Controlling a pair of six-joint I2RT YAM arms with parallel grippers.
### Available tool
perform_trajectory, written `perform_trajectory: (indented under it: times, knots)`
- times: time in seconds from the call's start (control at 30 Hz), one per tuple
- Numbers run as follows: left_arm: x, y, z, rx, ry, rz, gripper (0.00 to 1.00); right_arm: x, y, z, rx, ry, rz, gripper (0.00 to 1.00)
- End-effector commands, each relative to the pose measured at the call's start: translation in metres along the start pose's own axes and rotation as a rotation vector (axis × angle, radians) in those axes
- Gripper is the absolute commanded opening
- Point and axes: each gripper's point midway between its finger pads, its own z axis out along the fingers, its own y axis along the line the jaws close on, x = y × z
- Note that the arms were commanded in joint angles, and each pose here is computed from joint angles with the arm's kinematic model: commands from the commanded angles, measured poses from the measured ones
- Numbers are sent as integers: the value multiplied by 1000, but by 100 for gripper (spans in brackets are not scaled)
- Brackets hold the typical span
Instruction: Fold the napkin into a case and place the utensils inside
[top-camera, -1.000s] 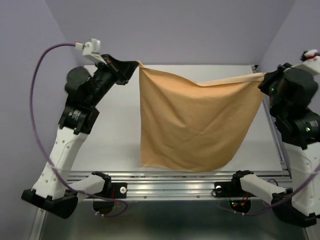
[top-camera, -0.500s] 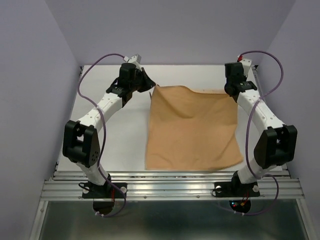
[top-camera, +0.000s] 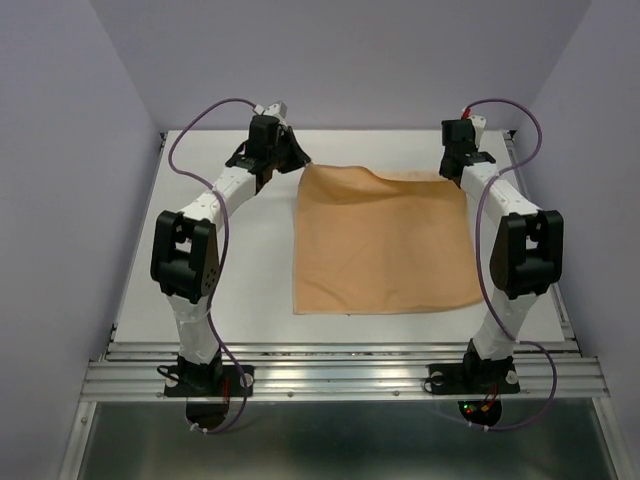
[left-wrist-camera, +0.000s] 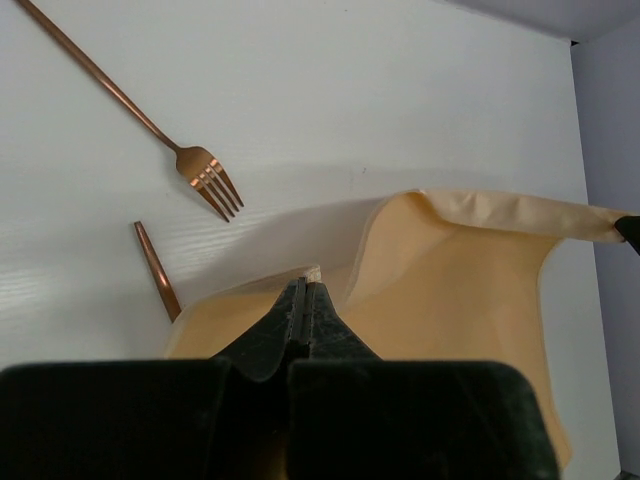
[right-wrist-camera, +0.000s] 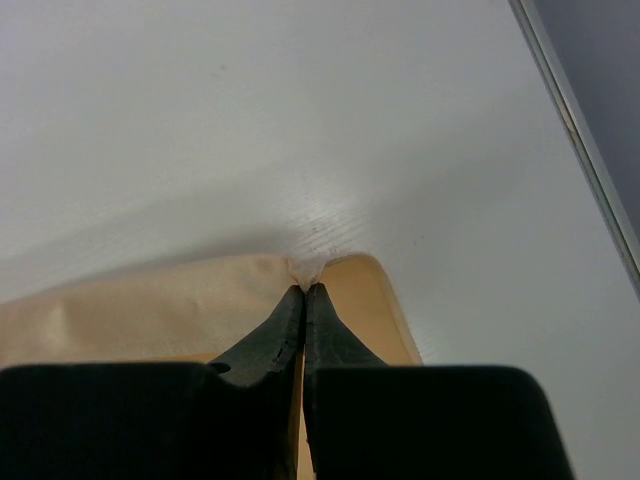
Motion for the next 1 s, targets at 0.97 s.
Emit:
perform_trajectory:
  times: [0.97]
  knots:
    - [-41, 4, -55, 66, -51, 56, 0, -16, -7, -61, -290, 20, 233, 1]
